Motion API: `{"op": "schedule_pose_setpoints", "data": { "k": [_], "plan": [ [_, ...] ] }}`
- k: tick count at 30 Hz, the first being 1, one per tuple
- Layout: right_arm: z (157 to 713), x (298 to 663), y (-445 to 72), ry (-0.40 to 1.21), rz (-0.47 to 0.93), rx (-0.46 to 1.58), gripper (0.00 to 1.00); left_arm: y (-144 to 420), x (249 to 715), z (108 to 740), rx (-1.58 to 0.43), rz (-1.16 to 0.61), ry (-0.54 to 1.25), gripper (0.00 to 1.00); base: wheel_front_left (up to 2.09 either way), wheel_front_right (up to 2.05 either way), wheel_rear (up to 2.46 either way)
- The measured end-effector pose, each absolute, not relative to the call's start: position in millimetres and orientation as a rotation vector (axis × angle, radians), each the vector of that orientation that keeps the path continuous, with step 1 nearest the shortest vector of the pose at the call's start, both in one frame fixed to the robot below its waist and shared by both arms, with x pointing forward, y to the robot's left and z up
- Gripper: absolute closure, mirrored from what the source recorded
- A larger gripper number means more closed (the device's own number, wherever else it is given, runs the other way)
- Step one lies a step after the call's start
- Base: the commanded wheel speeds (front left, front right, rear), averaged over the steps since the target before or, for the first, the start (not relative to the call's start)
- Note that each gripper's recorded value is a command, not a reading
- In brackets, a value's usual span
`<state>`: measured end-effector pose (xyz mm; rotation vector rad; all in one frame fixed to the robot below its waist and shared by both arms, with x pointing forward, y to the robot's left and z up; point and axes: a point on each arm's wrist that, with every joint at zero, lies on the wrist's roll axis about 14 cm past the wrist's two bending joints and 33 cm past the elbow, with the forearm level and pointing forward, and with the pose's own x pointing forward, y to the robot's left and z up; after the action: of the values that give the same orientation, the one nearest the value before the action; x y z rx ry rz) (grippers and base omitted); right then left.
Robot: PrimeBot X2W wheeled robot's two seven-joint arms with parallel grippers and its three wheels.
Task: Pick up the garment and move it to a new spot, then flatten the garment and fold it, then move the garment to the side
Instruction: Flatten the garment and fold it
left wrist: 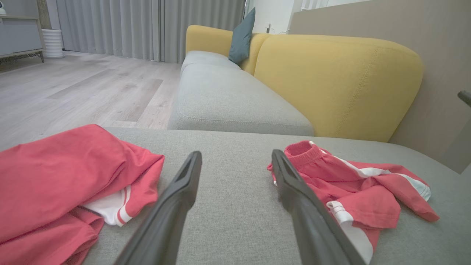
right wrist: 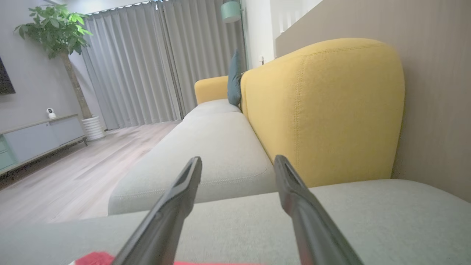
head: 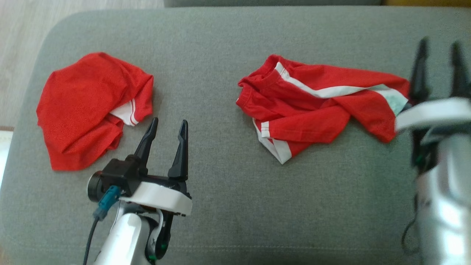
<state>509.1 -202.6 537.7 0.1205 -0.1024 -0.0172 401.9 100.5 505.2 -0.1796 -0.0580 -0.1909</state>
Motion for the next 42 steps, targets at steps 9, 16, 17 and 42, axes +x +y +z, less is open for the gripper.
{"op": "schedule_pose_setpoints", "data": {
  "k": [9,16,17,42],
  "plan": [
    [499,428,-152,-0.038,0.135,0.113,0.0,97,392,523,-0.18,-0.204,-0.106,0.0,0.0,0.0,0.0],
    [480,399,-117,0.015,0.229,0.153,0.0,100,384,520,-0.181,-0.193,-0.095,0.0,0.0,0.0,0.0],
    [483,400,-110,0.007,0.251,0.141,0.0,101,383,519,-0.181,-0.188,-0.095,0.0,0.0,0.0,0.0],
    [406,431,8,0.189,0.725,-0.461,0.0,154,374,496,-0.188,-0.009,-0.028,0.0,0.0,0.0,0.0]
  ]
}}
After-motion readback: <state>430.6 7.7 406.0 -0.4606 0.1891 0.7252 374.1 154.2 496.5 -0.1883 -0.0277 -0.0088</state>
